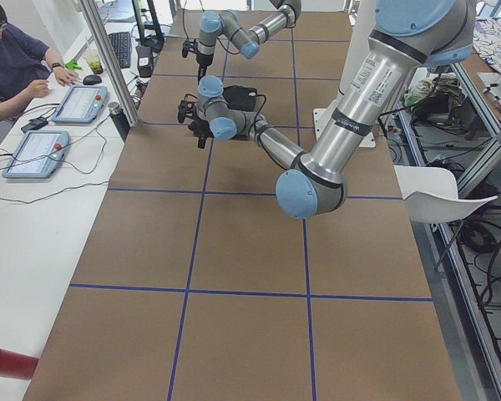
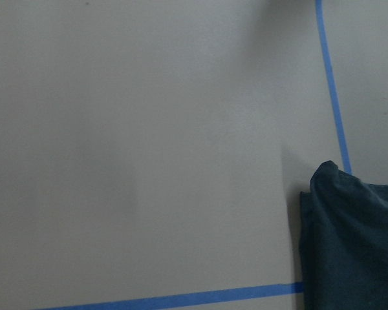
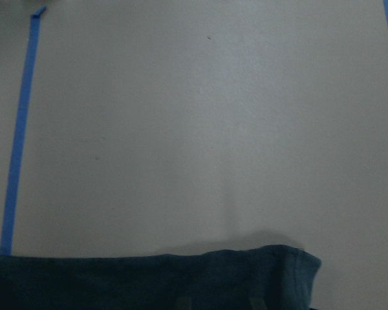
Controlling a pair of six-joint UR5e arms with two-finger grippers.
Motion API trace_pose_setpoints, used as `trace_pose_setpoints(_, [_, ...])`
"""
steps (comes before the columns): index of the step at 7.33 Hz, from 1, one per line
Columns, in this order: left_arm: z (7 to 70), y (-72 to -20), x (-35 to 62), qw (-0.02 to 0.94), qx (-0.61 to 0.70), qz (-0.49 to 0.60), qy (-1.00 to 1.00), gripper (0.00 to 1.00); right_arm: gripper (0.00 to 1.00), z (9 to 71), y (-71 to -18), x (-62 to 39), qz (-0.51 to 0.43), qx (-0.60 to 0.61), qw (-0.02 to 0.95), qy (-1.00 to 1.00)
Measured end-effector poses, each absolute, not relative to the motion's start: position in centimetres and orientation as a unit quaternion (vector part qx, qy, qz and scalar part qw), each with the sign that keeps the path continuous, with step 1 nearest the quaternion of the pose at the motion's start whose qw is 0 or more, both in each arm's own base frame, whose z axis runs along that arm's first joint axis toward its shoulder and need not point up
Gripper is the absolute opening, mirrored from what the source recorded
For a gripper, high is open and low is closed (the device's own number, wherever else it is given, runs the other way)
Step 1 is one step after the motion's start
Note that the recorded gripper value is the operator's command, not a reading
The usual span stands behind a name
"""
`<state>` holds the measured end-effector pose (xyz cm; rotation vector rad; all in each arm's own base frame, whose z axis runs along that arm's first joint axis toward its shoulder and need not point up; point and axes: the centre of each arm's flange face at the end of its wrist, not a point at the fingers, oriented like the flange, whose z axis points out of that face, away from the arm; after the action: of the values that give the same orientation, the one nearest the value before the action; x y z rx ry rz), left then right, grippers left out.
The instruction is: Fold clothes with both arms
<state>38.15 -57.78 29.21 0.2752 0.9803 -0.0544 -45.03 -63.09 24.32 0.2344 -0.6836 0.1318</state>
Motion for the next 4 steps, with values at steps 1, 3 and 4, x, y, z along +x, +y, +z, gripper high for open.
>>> trace_pose_setpoints(1, [29.2, -57.0, 35.6, 0.889, 0.134, -0.003, 0.438, 1.0, 1.0, 25.3, -62.2, -42.0, 0.051, 0.099, 0.938, -0.33])
trace_pose_setpoints(3, [31.8, -54.8, 28.7, 0.908, 0.149, 0.046, 0.389, 1.0, 1.0, 26.5, -59.3, -33.9, -0.001, 0.085, 0.949, -0.303])
trace_pose_setpoints(4, [34.1, -54.7, 24.3, 0.914, 0.156, 0.068, 0.367, 1.0, 1.0, 28.0, -58.5, -29.6, -0.024, 0.078, 0.95, -0.3])
